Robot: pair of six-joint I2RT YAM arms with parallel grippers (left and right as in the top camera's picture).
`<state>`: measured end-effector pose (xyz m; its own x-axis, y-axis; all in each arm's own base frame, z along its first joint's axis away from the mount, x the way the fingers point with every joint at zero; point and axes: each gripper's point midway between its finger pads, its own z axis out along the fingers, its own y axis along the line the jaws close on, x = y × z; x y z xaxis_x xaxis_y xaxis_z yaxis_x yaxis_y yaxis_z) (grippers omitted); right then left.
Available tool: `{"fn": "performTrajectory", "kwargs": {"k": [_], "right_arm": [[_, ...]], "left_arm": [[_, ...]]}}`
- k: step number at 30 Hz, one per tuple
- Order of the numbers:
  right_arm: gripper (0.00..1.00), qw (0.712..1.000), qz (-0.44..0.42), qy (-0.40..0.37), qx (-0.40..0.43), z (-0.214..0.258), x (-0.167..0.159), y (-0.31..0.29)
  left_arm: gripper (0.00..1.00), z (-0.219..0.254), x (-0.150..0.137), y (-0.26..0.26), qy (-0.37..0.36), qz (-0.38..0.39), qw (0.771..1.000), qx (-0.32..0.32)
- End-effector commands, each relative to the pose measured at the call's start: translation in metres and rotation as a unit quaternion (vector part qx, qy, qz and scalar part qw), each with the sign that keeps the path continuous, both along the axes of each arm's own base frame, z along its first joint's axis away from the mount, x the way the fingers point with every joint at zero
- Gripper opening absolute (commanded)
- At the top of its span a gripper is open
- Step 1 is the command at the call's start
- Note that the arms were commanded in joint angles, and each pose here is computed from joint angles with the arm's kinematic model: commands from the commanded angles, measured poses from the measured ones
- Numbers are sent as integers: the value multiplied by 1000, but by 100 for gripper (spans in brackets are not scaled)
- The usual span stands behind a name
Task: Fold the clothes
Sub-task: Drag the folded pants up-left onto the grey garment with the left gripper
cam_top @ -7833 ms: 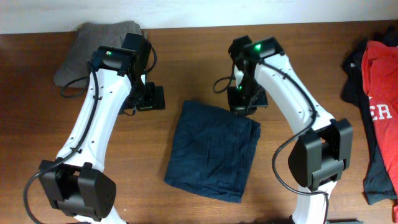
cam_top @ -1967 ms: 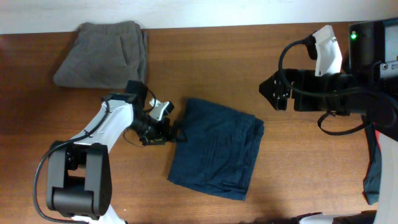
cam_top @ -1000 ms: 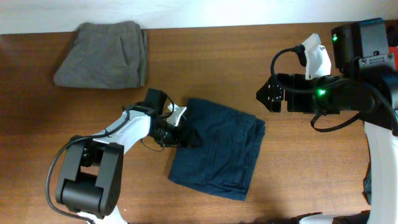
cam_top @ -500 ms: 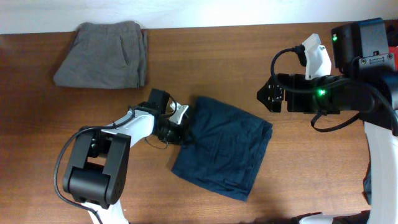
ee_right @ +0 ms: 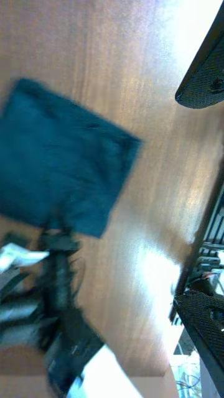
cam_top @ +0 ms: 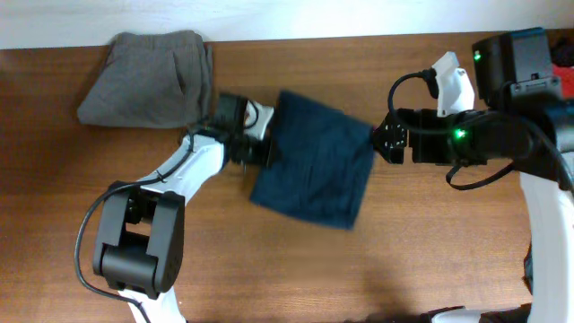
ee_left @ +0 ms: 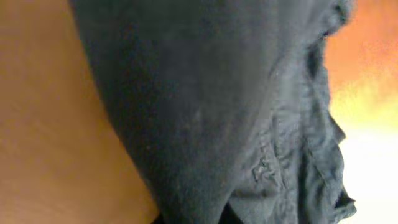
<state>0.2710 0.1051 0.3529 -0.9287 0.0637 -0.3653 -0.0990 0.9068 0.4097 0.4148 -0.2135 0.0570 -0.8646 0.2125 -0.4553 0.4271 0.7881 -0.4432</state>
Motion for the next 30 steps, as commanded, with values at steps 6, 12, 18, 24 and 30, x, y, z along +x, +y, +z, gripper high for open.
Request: {"fn": "performTrajectory", "kwargs": {"k": [6,12,18,24,30], "right_arm": [[99,996,-9,70,-48,-46,-5,-13],[99,994,-10,91,-58,-60,-7,-16],[99,996,-11,74,-55,-57,1,-14],[99,996,-12,75,-53,-57,1,-14],[99,996,-12,76,-53,-57,0,-14]], "left_arm": [[1,55,81,48,-142,67,983,96],[1,70,106,86,-186,92,972,111],[1,79,124,132,-205,138,962,114],[1,94,142,173,-234,187,948,104],[1,111,152,194,-257,206,938,104]]}}
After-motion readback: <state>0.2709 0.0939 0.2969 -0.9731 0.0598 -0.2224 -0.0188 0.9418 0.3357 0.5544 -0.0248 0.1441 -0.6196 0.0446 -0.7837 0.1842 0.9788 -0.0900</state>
